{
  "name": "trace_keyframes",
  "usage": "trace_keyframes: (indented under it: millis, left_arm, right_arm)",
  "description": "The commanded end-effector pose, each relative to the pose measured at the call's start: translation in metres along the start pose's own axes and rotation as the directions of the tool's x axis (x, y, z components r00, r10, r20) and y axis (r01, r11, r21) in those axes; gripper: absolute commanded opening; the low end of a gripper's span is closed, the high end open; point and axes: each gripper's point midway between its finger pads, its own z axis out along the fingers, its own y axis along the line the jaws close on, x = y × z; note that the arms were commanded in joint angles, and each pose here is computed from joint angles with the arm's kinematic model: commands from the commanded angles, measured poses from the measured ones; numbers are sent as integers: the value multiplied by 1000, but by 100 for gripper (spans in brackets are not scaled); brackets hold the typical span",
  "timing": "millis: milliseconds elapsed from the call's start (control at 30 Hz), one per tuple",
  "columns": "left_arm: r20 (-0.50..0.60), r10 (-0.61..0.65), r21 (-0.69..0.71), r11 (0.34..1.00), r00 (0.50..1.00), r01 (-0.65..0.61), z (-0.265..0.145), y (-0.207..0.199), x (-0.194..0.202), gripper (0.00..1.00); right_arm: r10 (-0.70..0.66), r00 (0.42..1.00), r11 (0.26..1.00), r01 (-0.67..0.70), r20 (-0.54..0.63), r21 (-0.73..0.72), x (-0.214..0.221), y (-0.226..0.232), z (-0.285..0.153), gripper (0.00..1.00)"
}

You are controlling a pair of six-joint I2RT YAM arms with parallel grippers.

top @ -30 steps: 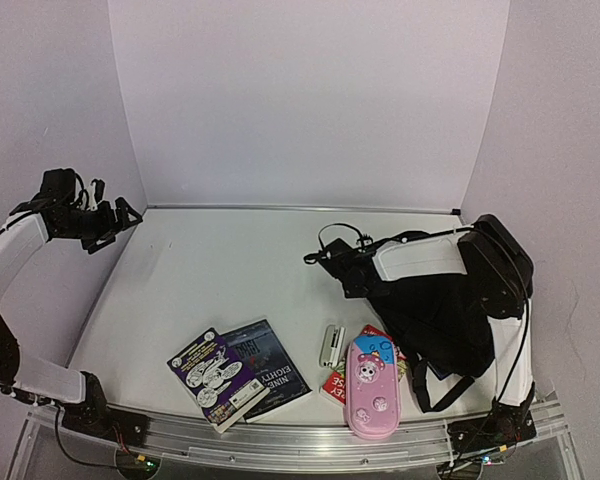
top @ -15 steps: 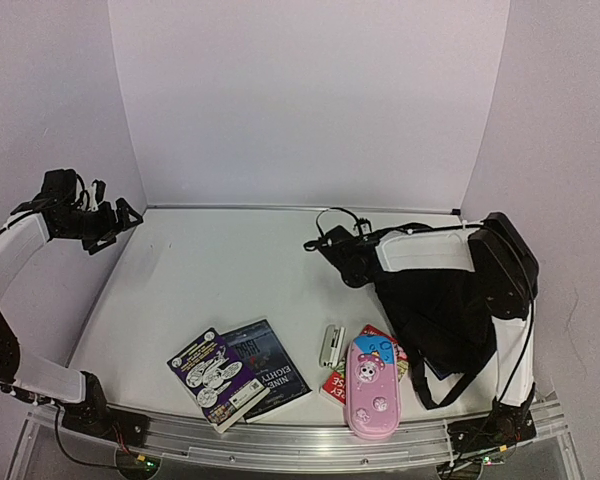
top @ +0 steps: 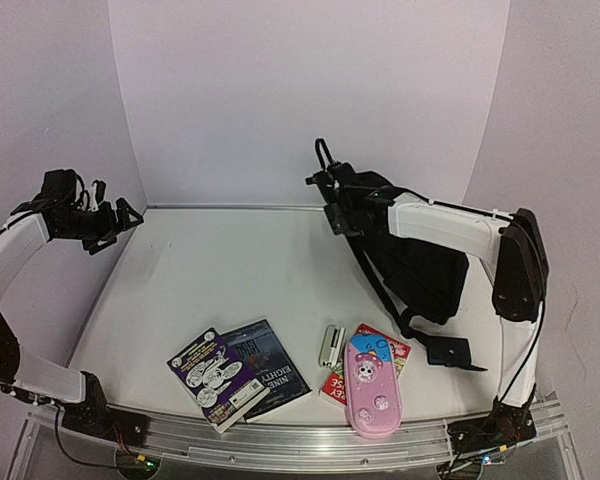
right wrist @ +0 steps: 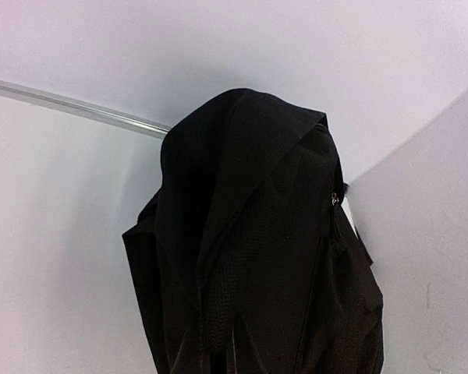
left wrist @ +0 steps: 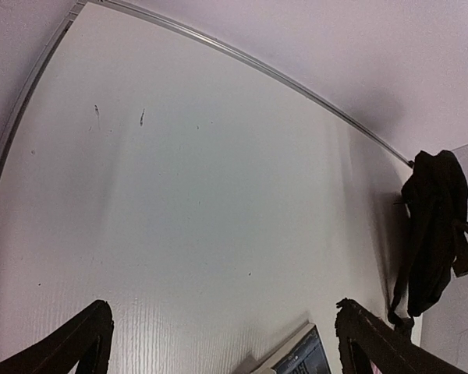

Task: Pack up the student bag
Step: Move the student bag to the center of the board.

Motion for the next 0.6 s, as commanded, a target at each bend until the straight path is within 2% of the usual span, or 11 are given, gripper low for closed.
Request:
trace_keyframes:
  millis: [0,200,267,367,400,467,567]
  left_arm:
    - [39,19,40,999,999,-21,-6,-10,-8,100]
    - [33,21,51,998,999,-22,-4,-11,-6,100]
    - [29,21,58,998,999,-23,-3,-11,-6,100]
    - [18,19,71,997,1000,-21,-1,-13,-4,100]
    - [14,19,80,997,1000,-20,0,-14,-4,100]
    - [8,21,95,995,1000,-22,2,-16,-3,100]
    - [-9,35,121,992,999,-34,6,-23,2,100]
  right_arm:
    - [13,978,946,55,206,-320,-61,88,-59,0]
    - [-8,969,834,143,248,-533,-50,168,-107,1]
    - [6,970,804,139,242,-578,-47,178,-120,19]
    - [46,977,779,97,210,-620,-42,172,-134,56]
    - [86,978,782,53,192,-621,-45,163,-138,64]
    - [144,977,798,-22,156,-603,-44,145,-142,77]
    - [226,967,817,-124,116,-564,-43,116,-145,87]
